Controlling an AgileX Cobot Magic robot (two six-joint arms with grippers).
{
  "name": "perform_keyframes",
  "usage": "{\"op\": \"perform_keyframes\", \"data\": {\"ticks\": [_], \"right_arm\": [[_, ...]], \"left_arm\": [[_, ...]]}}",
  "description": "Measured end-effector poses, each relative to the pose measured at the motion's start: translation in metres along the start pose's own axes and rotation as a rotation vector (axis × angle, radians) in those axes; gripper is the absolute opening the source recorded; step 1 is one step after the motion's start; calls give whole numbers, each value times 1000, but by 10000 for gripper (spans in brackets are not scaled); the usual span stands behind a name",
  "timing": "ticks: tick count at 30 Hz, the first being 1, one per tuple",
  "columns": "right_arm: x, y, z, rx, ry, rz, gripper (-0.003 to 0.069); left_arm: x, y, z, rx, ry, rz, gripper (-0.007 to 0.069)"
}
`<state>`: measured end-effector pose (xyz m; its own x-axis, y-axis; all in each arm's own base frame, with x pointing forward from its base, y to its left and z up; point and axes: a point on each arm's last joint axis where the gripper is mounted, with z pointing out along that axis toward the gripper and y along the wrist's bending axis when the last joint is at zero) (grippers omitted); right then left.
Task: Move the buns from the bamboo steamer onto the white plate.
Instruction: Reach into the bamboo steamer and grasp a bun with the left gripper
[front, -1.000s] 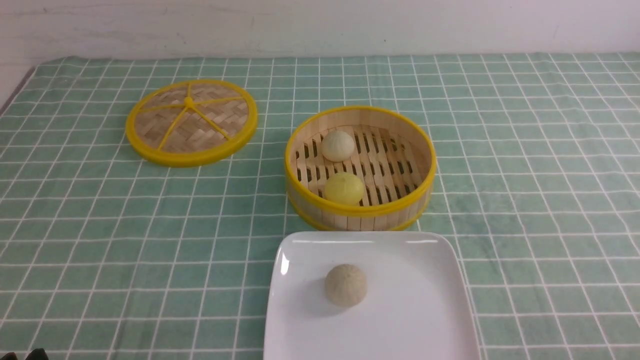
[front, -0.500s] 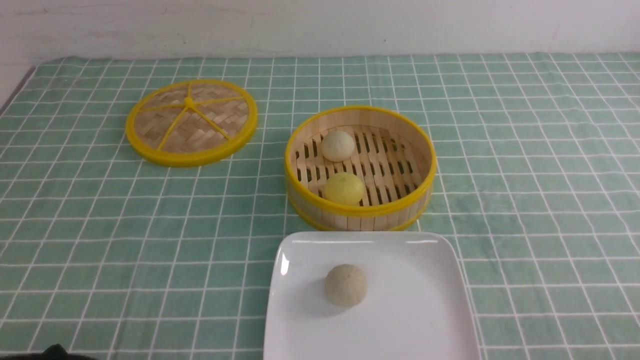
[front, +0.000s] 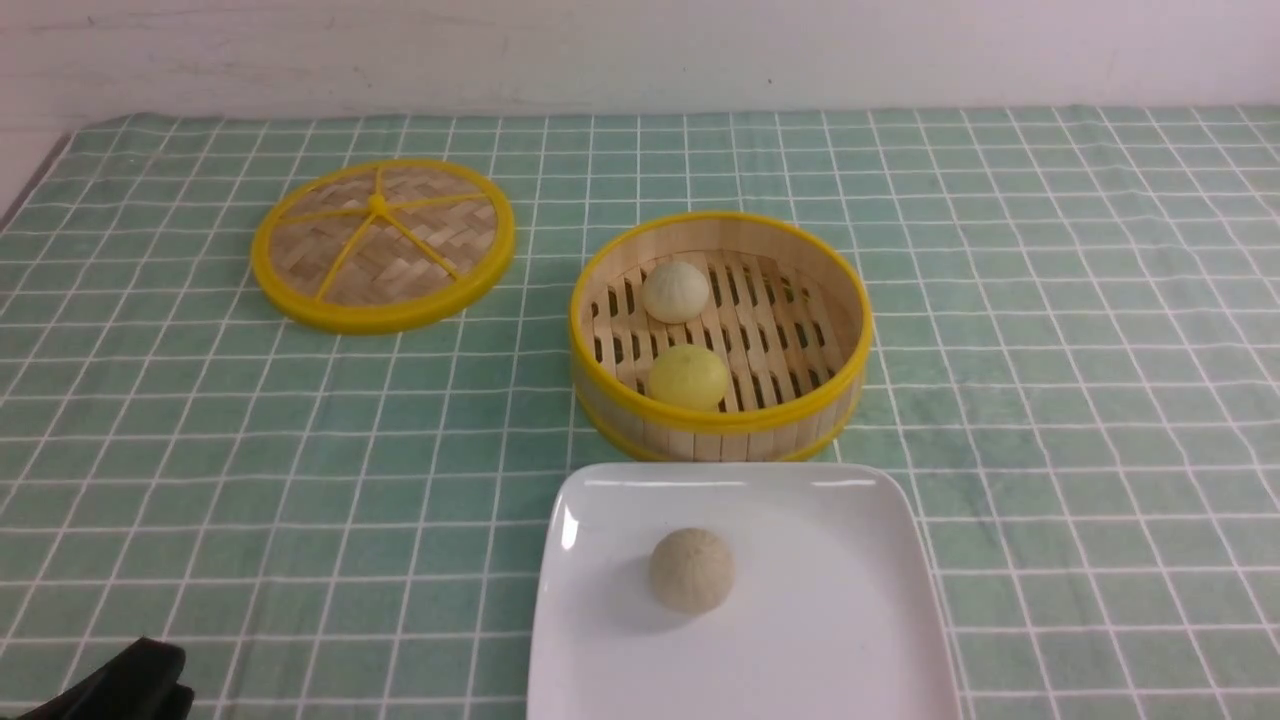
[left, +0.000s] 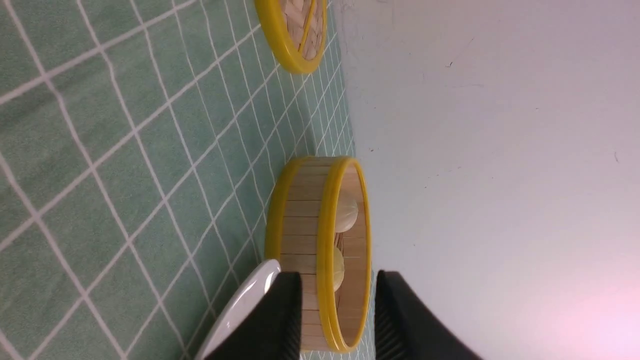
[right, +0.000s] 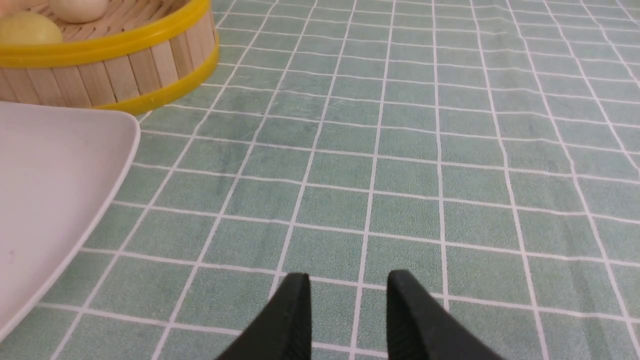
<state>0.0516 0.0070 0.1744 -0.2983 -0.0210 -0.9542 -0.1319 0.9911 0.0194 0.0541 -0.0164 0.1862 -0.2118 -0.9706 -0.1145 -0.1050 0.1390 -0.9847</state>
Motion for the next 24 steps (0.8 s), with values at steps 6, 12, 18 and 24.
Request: {"op": "perform_keyframes", "data": {"ticks": [6,12,18,24], "right_arm": [[0,0,0,0,0,0,240],[0,0,0,0,0,0,240],[0,0,0,1,0,0,240],[0,0,0,1,0,0,240]], "left_arm": [[-4,-3,-1,19,-39,135,221],[-6,-64,-17,67,-28,477,25],[-15,-111,4,-229,136,715,1],[-43,-142,83,-717,390,871,1]]}}
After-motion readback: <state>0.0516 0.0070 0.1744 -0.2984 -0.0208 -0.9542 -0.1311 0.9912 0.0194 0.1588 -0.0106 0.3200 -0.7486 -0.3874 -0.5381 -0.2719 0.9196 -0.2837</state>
